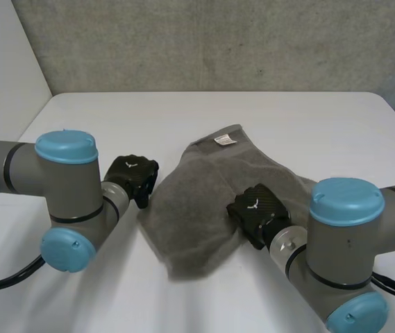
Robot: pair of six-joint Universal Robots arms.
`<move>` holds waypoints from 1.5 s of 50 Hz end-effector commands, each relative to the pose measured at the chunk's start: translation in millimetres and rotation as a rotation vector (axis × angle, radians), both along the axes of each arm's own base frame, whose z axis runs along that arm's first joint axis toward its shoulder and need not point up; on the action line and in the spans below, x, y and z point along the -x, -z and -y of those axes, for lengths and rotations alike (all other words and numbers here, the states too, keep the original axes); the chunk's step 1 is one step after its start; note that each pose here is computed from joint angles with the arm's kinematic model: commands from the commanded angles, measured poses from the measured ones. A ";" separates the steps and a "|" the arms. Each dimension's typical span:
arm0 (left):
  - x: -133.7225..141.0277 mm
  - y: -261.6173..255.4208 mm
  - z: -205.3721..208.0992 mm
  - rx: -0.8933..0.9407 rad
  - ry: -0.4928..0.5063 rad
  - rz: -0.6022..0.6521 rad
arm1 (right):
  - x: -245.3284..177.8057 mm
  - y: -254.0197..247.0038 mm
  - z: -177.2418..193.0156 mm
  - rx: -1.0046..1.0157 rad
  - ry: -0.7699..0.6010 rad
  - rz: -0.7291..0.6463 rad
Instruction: Fold the towel.
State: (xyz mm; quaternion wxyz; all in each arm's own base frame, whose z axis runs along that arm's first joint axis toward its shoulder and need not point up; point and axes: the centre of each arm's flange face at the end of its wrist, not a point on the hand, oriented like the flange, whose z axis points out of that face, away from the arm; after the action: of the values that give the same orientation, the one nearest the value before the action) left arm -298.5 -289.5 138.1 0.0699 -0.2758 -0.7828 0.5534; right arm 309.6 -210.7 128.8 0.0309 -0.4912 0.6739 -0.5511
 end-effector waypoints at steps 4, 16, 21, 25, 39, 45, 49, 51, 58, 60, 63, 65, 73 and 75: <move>3.5 0.3 -1.7 0.004 0.012 -0.001 | 0.4 -14.9 -0.5 0.028 -0.004 0.031; 10.6 15.3 3.2 0.001 0.022 0.000 | 1.0 -13.5 -3.1 0.012 -0.026 0.030; 20.2 25.3 0.9 -0.009 0.047 0.005 | 1.6 -16.8 -4.3 0.020 -0.029 0.032; 25.4 28.4 2.4 -0.007 0.053 -0.001 | 1.6 -24.6 -4.2 0.039 -0.029 0.045; 5.2 -77.3 -0.2 0.162 -0.048 -0.181 | 11.2 -120.3 25.3 0.236 -0.007 0.179; -19.6 -149.6 -24.3 0.256 -0.085 -0.329 | 17.8 -177.6 27.7 0.158 -0.108 0.197; -29.1 -176.7 -42.8 0.296 -0.084 -0.396 | 25.3 -201.6 30.3 0.093 -0.139 0.212; -32.7 -186.5 -50.9 0.312 -0.082 -0.422 | 30.1 -209.8 34.3 0.057 -0.147 0.223; -32.0 -175.7 -67.2 0.254 -0.066 -0.439 | 23.3 -165.3 59.5 -0.236 -0.215 0.202; -27.2 -157.8 -63.8 0.204 -0.066 -0.413 | 18.4 -148.6 61.0 -0.293 -0.215 0.179; -13.5 -119.2 -54.7 0.106 -0.062 -0.355 | 9.2 -116.1 68.2 -0.361 -0.206 0.128; -8.0 -102.0 -49.5 0.070 -0.062 -0.325 | 6.7 -102.4 73.7 -0.368 -0.198 0.096; 16.8 -72.9 10.5 0.086 -0.098 -0.320 | -24.8 -87.2 122.7 0.020 -0.209 0.008; 15.0 -82.5 21.2 0.121 -0.107 -0.341 | -36.0 -92.8 130.2 0.148 -0.217 0.058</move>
State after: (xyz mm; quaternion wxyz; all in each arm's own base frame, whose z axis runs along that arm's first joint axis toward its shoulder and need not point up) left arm -308.9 -277.8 209.5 0.1558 -0.1585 -0.7613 0.6091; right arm 318.6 -316.7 205.7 0.1292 -0.5460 0.6732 -0.4817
